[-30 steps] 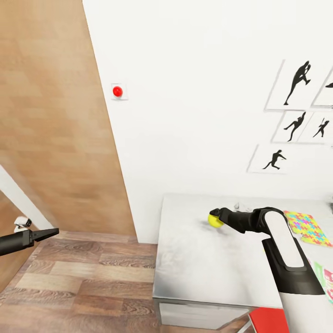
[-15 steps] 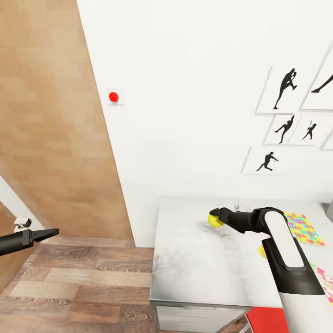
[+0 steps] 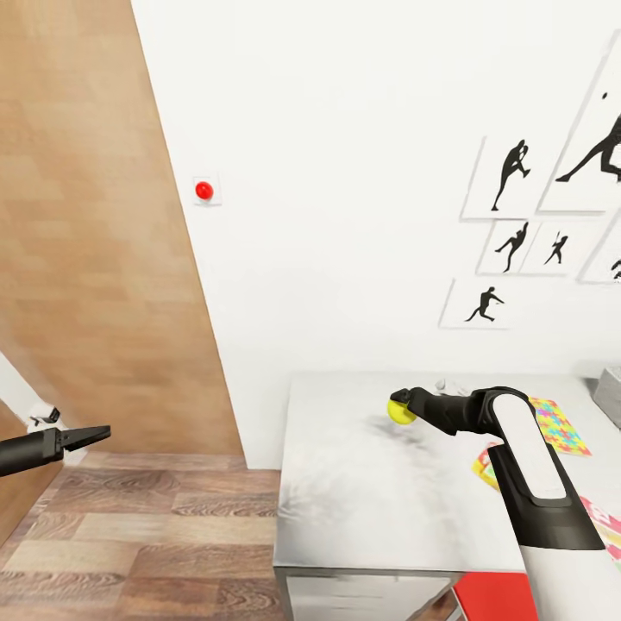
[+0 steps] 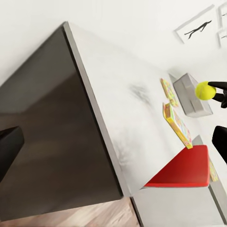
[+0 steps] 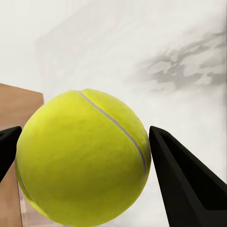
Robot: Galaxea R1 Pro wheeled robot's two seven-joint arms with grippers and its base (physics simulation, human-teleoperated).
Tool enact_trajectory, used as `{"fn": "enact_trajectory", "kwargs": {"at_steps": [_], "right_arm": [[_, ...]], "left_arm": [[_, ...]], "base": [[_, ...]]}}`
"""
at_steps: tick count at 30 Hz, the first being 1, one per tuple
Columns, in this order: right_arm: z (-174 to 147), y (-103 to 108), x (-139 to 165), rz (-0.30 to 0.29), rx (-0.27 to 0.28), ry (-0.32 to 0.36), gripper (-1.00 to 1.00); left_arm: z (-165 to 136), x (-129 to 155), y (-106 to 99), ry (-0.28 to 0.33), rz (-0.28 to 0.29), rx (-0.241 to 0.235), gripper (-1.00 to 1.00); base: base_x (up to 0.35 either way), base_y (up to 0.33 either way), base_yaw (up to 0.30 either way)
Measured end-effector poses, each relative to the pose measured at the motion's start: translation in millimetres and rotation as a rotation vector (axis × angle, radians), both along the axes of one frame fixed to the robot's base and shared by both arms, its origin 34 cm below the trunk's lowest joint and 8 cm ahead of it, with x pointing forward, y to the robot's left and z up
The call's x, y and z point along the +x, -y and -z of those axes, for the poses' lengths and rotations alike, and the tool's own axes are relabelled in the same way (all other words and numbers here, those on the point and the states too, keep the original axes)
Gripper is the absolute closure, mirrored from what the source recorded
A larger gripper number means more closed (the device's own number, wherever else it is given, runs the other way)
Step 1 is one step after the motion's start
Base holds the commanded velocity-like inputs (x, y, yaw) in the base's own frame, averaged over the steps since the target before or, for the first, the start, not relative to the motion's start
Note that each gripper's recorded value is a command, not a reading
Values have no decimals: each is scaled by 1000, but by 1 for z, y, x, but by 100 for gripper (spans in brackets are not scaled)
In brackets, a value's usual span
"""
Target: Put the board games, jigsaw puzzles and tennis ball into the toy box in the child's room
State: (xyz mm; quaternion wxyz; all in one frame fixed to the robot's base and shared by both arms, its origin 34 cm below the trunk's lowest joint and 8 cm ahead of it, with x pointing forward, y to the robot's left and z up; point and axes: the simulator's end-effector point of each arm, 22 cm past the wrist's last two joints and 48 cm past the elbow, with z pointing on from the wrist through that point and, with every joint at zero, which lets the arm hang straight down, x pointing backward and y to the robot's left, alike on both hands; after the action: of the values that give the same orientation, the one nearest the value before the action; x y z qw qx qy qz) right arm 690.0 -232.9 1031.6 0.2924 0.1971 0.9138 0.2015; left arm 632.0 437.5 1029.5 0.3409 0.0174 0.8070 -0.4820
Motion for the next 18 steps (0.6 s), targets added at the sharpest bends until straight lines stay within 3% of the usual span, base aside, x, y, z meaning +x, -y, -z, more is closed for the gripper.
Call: {"fn": "enact_trajectory", "kwargs": {"at_steps": [18], "right_arm": [[-14,5,-3,19,-8,22,100]], "left_arm": [[-15,-1,1,28,2,1,-100]], "base": [[0,0,-84]]}}
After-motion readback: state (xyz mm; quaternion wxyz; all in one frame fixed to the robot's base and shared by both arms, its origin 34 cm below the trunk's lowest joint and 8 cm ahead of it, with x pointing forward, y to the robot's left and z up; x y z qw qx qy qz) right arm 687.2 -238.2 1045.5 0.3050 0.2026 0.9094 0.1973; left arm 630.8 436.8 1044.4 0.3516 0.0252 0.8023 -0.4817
